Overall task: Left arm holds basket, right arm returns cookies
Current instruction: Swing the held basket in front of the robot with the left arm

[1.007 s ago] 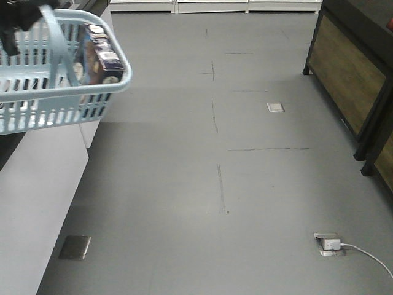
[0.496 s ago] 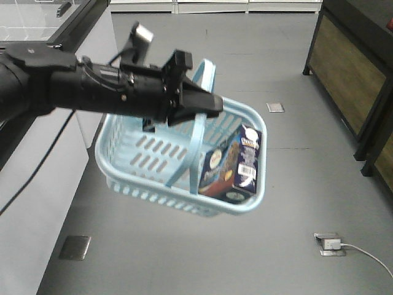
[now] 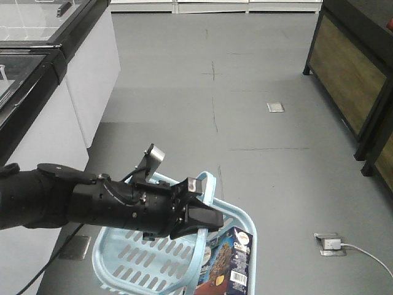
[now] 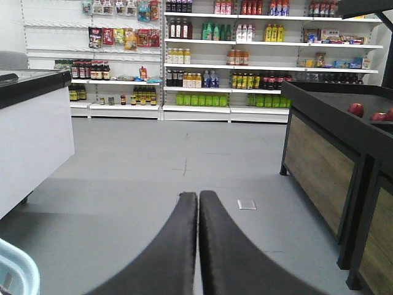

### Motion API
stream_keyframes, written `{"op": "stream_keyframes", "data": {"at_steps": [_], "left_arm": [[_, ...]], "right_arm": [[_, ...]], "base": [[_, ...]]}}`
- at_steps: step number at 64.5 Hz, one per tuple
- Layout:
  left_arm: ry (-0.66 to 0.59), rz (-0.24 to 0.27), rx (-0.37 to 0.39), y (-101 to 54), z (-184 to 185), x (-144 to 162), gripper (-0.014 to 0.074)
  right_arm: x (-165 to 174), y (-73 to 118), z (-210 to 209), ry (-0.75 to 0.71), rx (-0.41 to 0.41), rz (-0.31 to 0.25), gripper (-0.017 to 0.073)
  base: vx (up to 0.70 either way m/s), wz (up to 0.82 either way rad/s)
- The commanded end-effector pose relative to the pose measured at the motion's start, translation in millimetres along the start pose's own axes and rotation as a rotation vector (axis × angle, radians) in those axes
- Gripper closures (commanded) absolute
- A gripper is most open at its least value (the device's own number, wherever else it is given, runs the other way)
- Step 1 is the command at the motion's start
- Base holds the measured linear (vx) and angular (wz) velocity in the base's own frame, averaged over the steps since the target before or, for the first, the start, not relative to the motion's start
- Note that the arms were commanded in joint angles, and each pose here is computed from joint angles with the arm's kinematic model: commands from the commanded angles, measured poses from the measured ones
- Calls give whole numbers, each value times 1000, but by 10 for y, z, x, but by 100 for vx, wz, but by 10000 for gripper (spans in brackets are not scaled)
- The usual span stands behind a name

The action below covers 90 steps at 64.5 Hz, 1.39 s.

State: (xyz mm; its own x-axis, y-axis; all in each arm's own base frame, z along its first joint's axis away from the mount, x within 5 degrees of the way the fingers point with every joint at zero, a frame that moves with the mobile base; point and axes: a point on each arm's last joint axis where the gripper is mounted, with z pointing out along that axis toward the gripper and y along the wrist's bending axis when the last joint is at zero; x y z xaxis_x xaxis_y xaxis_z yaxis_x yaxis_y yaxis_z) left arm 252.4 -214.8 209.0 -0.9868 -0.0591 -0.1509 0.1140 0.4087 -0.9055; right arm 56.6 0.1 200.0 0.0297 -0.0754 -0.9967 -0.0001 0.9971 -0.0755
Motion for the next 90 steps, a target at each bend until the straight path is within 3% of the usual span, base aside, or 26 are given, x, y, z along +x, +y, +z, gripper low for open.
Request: {"op": "stream_keyframes", "data": {"at_steps": [1, 31, 90], "left_arm": [[16, 23, 142, -232, -108, 81, 601], [87, 15, 206, -252, -121, 174, 601], [93, 21, 197, -240, -122, 181, 601]], "right_arm": [[-75, -3, -9, -82, 3, -6, 568], [-75, -3, -9, -82, 3, -6, 568], [-75, -3, -8, -81, 3, -6, 568]], "base": [[0, 0], [0, 0], [0, 0]]}}
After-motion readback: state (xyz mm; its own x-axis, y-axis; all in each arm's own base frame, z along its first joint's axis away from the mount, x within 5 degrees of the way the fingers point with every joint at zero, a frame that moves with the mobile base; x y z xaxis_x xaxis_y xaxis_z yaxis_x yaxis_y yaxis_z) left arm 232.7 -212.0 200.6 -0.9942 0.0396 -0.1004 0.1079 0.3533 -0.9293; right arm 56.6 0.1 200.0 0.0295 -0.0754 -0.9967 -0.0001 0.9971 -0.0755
